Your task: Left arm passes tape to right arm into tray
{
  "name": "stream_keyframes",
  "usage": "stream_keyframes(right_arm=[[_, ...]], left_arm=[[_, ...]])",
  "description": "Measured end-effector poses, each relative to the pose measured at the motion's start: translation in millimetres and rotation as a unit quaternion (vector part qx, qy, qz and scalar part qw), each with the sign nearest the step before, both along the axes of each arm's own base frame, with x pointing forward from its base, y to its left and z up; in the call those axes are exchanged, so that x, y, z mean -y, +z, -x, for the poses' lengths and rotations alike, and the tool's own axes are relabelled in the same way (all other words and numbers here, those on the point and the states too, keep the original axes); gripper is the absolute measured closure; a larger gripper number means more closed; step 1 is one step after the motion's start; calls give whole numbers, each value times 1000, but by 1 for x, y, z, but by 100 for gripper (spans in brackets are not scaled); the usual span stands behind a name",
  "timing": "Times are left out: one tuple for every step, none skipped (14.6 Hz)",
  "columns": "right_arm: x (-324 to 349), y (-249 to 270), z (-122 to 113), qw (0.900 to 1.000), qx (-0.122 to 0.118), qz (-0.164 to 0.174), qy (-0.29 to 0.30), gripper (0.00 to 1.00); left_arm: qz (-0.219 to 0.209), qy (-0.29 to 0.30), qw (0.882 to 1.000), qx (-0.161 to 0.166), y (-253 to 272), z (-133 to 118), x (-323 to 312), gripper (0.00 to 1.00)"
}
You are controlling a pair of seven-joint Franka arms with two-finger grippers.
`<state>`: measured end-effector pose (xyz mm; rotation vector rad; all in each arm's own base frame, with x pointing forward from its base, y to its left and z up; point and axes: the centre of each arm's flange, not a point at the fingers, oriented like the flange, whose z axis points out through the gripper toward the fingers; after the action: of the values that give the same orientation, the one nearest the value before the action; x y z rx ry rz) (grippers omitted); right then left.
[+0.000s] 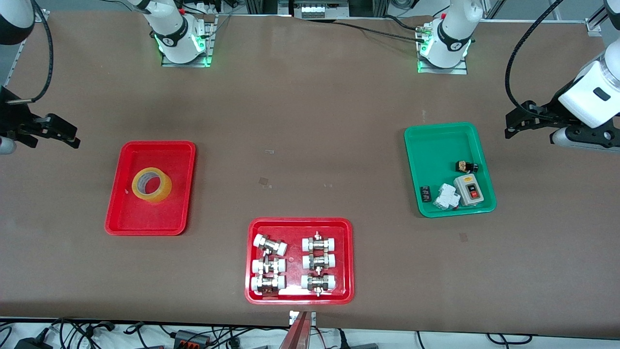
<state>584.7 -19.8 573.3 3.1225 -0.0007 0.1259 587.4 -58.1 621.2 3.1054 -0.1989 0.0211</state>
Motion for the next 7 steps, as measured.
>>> stream_keyframes(right_arm=[[1,-5,3,1000,0,0,-1,0],[1,-6,4,1000,1,0,-1,0],[2,-4,4,1000,3,0,-2,0],[3,-3,4,1000,4,0,-2,0],[3,-2,4,1000,3,0,-2,0],[3,-2,5,1000,3,0,-3,0],[3,-1,5,1000,0,0,-3,0]], left_arm=[[2,-18,1000,0,0,0,2,0],[3,-35,999,0,0,0,5,0],[4,-45,999,-1,-1,1,8,0],[5,-50,999,-2,-1,2,9,0],[5,-52,999,-3,-1,2,9,0],[5,-52,999,-3,-1,2,8,0],[5,-52,999,-3,-1,2,7,0]])
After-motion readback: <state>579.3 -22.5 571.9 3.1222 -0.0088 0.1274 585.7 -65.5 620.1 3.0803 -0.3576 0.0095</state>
